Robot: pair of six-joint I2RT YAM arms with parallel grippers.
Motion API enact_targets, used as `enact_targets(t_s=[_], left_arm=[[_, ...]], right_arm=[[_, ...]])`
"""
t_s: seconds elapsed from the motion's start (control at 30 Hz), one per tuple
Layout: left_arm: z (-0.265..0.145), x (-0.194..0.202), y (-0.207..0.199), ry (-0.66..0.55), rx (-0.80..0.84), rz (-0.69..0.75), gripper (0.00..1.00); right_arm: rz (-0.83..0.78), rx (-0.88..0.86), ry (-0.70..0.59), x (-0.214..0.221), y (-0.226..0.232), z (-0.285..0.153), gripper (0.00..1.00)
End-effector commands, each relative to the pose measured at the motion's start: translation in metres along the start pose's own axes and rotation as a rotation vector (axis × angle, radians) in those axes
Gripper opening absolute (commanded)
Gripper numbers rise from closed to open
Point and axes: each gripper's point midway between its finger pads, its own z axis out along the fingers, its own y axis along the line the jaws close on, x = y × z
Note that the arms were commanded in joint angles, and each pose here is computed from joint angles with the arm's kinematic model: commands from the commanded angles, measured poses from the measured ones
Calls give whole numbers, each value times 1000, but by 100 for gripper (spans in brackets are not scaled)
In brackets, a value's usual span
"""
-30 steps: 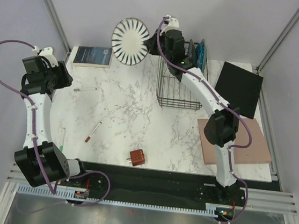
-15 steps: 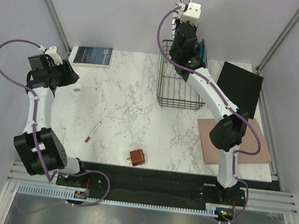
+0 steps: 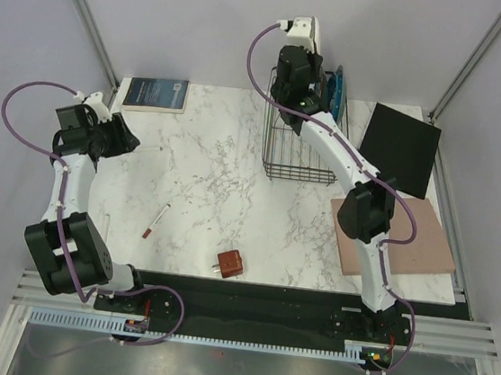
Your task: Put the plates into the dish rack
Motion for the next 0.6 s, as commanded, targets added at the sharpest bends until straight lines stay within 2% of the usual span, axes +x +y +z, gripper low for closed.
enact_targets(t_s=[0.0, 0.33, 0.57], left_arm=[[-5, -8, -9, -47, 35, 23, 57], [2, 3, -6, -17, 41, 28, 57], [3, 5, -1, -18, 22, 41, 57]], right_arm=[[63, 71, -58, -37, -18, 2, 0], [-66, 31, 0, -2, 1, 7, 0], [-158, 75, 47, 20, 3, 9, 0]])
